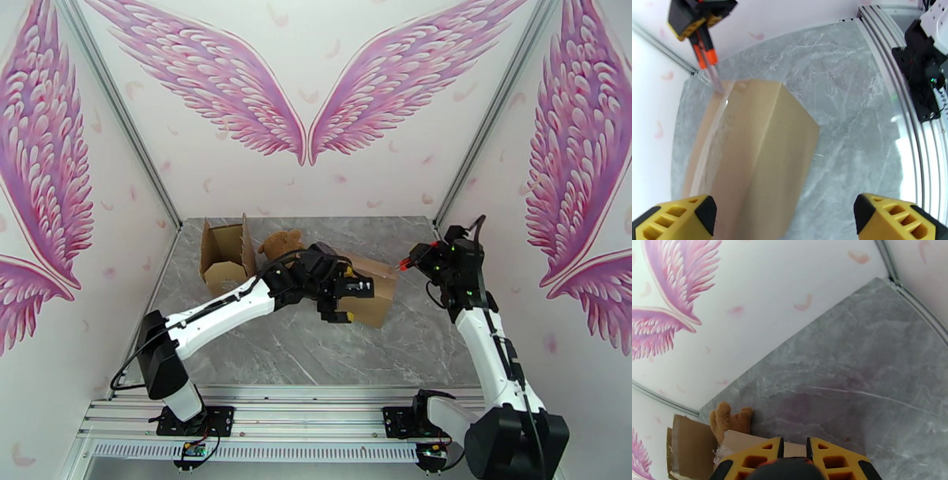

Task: Unpack the express box

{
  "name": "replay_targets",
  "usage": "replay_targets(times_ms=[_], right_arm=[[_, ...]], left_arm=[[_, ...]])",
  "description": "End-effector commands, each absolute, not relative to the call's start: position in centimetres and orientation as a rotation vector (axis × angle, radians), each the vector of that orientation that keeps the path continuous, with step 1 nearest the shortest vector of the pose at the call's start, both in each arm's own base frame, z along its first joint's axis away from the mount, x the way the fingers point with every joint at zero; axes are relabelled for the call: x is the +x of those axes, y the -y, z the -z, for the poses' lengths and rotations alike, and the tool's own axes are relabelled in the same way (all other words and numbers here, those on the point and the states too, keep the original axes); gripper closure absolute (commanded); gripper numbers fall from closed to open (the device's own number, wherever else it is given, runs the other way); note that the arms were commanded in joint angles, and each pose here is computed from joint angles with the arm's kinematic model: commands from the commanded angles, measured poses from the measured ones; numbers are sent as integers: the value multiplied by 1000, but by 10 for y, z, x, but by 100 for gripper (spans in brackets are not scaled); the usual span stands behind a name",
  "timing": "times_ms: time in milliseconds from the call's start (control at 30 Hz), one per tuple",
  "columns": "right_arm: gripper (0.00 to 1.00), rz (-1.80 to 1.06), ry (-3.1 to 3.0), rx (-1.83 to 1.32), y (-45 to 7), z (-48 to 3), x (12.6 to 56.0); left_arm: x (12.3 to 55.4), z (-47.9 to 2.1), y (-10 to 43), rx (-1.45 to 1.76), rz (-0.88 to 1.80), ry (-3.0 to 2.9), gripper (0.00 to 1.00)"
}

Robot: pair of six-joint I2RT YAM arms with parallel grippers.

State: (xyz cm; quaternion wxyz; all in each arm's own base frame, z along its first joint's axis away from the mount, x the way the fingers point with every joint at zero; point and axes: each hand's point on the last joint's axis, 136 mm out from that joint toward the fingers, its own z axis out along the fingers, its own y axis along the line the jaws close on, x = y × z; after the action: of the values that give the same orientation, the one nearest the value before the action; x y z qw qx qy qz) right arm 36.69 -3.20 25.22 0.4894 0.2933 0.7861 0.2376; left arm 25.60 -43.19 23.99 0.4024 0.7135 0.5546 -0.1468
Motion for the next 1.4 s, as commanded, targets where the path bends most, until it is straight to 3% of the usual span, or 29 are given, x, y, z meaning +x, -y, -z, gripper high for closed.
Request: replay_targets(times_ms=[0, 467, 1367], right_arm=[[98, -704, -1785, 816, 43, -256, 363], [98, -800, -1646, 944, 68, -240, 348], [98, -960, -1614, 962, 68, -220, 366]], left_arm=[[274, -252, 457, 1819, 257, -1239, 1], [299, -216, 498, 1881, 236, -1239, 4], [306, -191, 485, 1886, 230, -1306, 5]])
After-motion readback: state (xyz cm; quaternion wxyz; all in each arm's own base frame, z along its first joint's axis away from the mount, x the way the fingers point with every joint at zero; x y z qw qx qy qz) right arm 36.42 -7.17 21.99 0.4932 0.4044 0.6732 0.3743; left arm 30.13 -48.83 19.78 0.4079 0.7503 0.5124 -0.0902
